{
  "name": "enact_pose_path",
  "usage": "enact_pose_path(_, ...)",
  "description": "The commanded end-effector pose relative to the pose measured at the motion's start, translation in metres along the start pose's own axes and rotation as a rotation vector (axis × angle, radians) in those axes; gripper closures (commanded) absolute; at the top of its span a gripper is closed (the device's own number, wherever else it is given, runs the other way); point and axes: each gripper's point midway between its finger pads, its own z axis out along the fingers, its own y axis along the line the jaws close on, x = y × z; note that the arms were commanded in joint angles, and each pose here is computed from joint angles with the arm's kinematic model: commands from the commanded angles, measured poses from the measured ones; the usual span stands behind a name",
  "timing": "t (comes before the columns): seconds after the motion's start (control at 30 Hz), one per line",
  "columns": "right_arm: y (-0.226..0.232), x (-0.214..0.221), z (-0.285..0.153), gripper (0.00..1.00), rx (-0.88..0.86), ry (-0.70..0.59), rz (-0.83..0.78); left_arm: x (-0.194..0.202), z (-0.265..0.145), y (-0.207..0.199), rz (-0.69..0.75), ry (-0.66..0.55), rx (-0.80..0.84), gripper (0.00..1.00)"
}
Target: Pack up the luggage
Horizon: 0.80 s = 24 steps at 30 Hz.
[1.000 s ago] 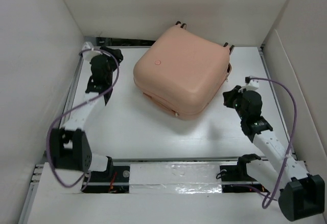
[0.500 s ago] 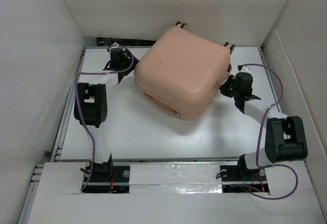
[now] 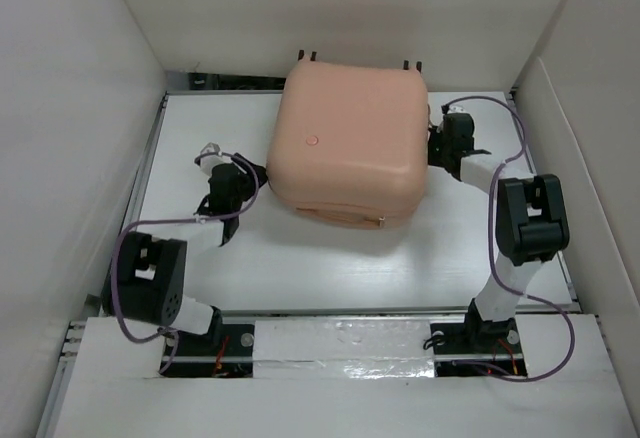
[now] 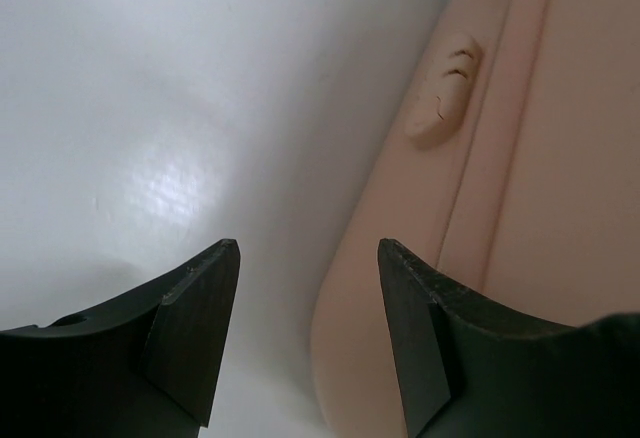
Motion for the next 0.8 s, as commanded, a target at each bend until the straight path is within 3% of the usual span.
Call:
enact_pose_path(0.0, 0.144, -0.045, -0.023, 0.87, -0.462, -0.070, -0.075, 0.050, -0.050, -0.062, 0.051, 0.111, 0.278, 0.45)
enact_pose_path(0.1, 0.154, -0.042, -0.012, 0.82, -0.500, -0.012, -0.079, 0.062, -0.079, -0.060, 0.058, 0.095, 0.296, 0.45)
enact_pose_path(0.27, 0.171, -0.071, -0.013, 0.69, -0.549, -0.043, -0.093, 0.066, -0.122, -0.077, 0.060, 0.066, 0.389, 0.45)
enact_pose_path(0.33, 0.161, -0.073, -0.013, 0.61, -0.552, -0.020, -0.073, 0.074, -0.133, -0.081, 0.066, 0.082, 0.415, 0.45)
enact_pose_path(0.37, 0.156, -0.074, -0.013, 0.51, -0.549, -0.020, -0.065, 0.077, -0.137, -0.083, 0.070, 0.091, 0.423, 0.45)
enact_pose_path(0.47, 0.136, -0.087, -0.020, 0.32, -0.523, -0.046, -0.048, 0.076, -0.146, -0.085, 0.059, 0.089, 0.432, 0.45)
enact_pose_path(0.53, 0.115, -0.093, -0.032, 0.27, -0.489, -0.061, -0.059, 0.068, -0.151, -0.089, 0.050, 0.064, 0.445, 0.44)
enact_pose_path(0.6, 0.092, -0.085, -0.042, 0.24, -0.447, -0.055, -0.040, 0.059, -0.153, -0.089, 0.050, 0.035, 0.439, 0.43)
enact_pose_path(0.67, 0.072, -0.103, -0.079, 0.24, -0.427, -0.151, -0.005, 0.053, -0.155, -0.091, 0.067, 0.015, 0.439, 0.43)
enact_pose_path(0.73, 0.054, -0.084, -0.096, 0.29, -0.410, -0.212, 0.030, 0.049, -0.156, -0.094, 0.077, 0.007, 0.434, 0.43)
enact_pose_path(0.77, 0.057, -0.097, -0.131, 0.36, -0.426, -0.305, 0.012, 0.049, -0.155, -0.093, 0.088, 0.006, 0.428, 0.43)
